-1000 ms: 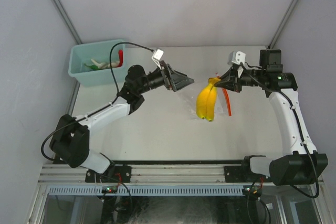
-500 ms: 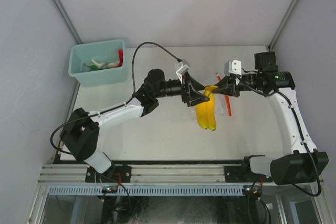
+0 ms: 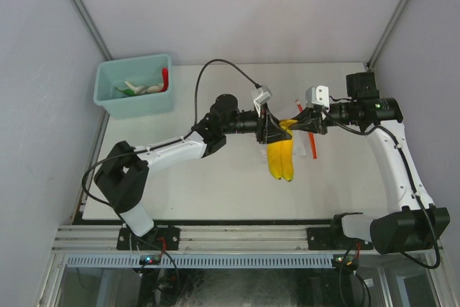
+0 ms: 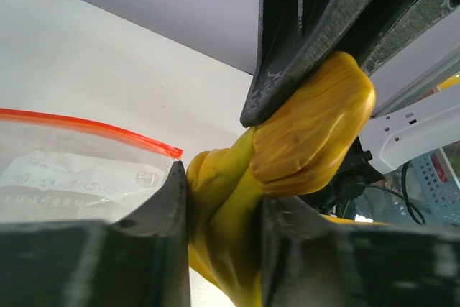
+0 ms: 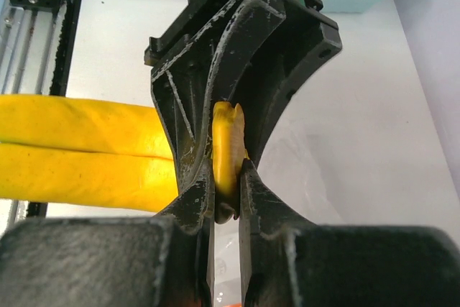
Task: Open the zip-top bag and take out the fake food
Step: Place the fake fruit in the bin.
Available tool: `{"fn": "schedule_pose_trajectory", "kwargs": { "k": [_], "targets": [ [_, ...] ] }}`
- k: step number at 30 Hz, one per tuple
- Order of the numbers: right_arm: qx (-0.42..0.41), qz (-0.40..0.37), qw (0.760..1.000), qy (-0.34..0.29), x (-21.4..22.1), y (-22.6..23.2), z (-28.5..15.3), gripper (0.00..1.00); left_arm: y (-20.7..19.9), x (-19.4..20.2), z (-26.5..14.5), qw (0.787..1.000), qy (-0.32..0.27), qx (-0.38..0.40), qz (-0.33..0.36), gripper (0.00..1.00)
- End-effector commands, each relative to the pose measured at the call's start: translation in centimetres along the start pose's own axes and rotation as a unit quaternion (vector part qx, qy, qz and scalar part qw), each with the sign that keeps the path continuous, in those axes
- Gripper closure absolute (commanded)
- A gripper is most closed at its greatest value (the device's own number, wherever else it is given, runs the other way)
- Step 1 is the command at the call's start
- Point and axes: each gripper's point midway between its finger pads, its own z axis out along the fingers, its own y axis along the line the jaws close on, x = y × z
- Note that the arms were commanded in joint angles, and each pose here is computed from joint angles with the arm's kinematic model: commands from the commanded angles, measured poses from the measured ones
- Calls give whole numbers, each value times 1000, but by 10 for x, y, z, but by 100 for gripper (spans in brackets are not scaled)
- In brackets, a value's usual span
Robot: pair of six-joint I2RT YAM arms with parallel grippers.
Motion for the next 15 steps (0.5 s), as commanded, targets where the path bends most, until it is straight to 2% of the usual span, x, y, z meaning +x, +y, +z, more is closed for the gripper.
{"fn": "schedule_pose_trajectory", "kwargs": {
  "k": [1, 2, 3, 8, 12, 15],
  "targets": [
    [-2, -29, 999, -27, -24, 0, -3, 100, -10, -25, 4, 999, -21, 25, 30, 95],
    [-1, -27, 999, -27, -24, 0, -3, 98, -8, -27, 3, 999, -26, 23, 25, 98],
    [-1, -26, 999, -26, -24, 0, -3, 91, -6, -30, 1, 999, -33, 21, 19, 100],
    [1, -7, 1000, -25, -25, 1, -4, 50, 3, -37, -14, 997, -71, 1, -1, 100],
    [11, 26, 999, -26, -27, -1, -6, 29, 15, -39, -26, 995, -93, -37, 4, 100],
    [20, 61, 997, -34, -30, -2, -10, 24, 30, -42, -42, 990, -114, -79, 1, 100]
  ]
}}
